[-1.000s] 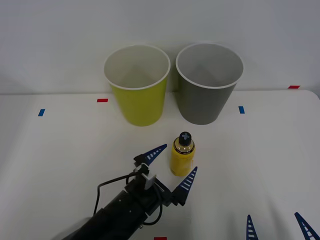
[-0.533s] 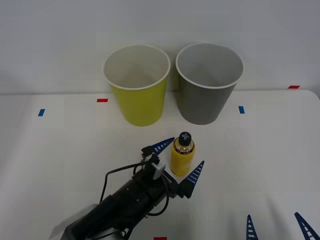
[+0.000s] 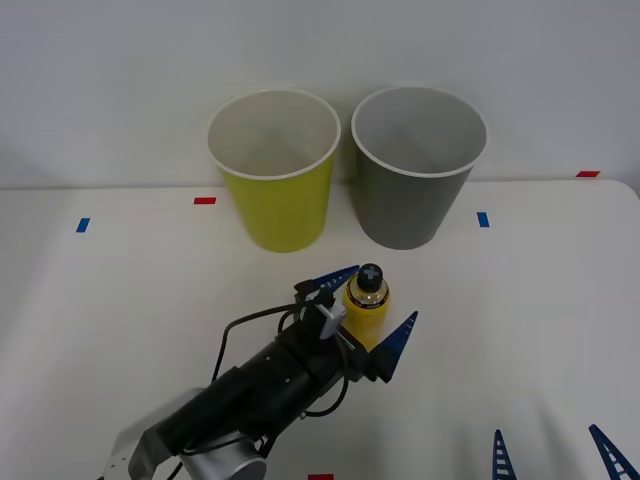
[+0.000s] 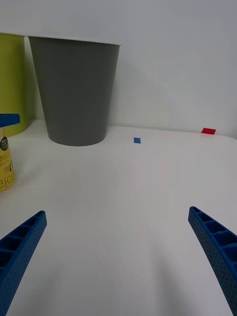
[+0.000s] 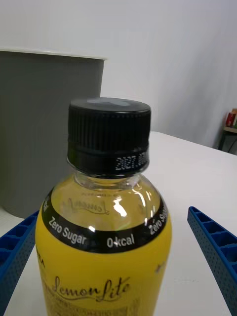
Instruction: Put cans in the gray bin and PET bottles in the light green bin.
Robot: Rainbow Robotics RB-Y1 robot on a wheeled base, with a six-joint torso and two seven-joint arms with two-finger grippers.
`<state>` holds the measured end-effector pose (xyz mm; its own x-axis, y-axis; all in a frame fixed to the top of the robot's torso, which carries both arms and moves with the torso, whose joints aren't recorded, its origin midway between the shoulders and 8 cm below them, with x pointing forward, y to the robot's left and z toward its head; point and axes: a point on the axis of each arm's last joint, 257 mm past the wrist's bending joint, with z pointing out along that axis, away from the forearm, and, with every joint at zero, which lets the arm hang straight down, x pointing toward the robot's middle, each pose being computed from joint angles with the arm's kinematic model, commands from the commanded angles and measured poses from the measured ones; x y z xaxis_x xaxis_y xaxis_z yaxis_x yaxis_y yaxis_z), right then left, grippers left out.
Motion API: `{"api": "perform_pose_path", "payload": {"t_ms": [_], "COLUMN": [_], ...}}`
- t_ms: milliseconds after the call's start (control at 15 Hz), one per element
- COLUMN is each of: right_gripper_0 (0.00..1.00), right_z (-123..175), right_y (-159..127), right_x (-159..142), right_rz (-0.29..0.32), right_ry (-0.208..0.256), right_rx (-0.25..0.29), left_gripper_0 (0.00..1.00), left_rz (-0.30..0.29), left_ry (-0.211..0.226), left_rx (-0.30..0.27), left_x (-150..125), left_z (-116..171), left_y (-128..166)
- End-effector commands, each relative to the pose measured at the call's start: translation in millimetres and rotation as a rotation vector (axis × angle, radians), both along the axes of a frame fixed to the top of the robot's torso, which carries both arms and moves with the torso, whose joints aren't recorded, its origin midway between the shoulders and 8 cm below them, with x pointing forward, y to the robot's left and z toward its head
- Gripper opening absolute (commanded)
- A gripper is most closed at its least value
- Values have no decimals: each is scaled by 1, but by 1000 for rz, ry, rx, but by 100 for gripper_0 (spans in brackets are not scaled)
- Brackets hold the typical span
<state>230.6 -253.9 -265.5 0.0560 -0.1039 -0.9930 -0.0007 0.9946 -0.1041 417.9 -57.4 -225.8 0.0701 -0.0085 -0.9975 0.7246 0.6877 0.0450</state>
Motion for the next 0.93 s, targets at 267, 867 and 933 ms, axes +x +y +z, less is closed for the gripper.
{"api": "perform_pose_path", "payload": {"t_ms": [267, 867, 933], "right_gripper_0": [100, 100, 100], "right_z": [0, 0, 0], "right_y": [0, 0, 0], "right_x": [0, 0, 0], "right_rz": [0, 0, 0], "right_ry": [0, 0, 0], "right_rx": [0, 0, 0], "left_gripper_0": [1, 0, 0], "left_rz": [-3, -16, -19], "left_ry": [-1, 17, 24], "left_rx": [4, 71, 95], "left_x": [4, 9, 10], "left_z": [4, 13, 14], "left_y": [-2, 10, 15]}}
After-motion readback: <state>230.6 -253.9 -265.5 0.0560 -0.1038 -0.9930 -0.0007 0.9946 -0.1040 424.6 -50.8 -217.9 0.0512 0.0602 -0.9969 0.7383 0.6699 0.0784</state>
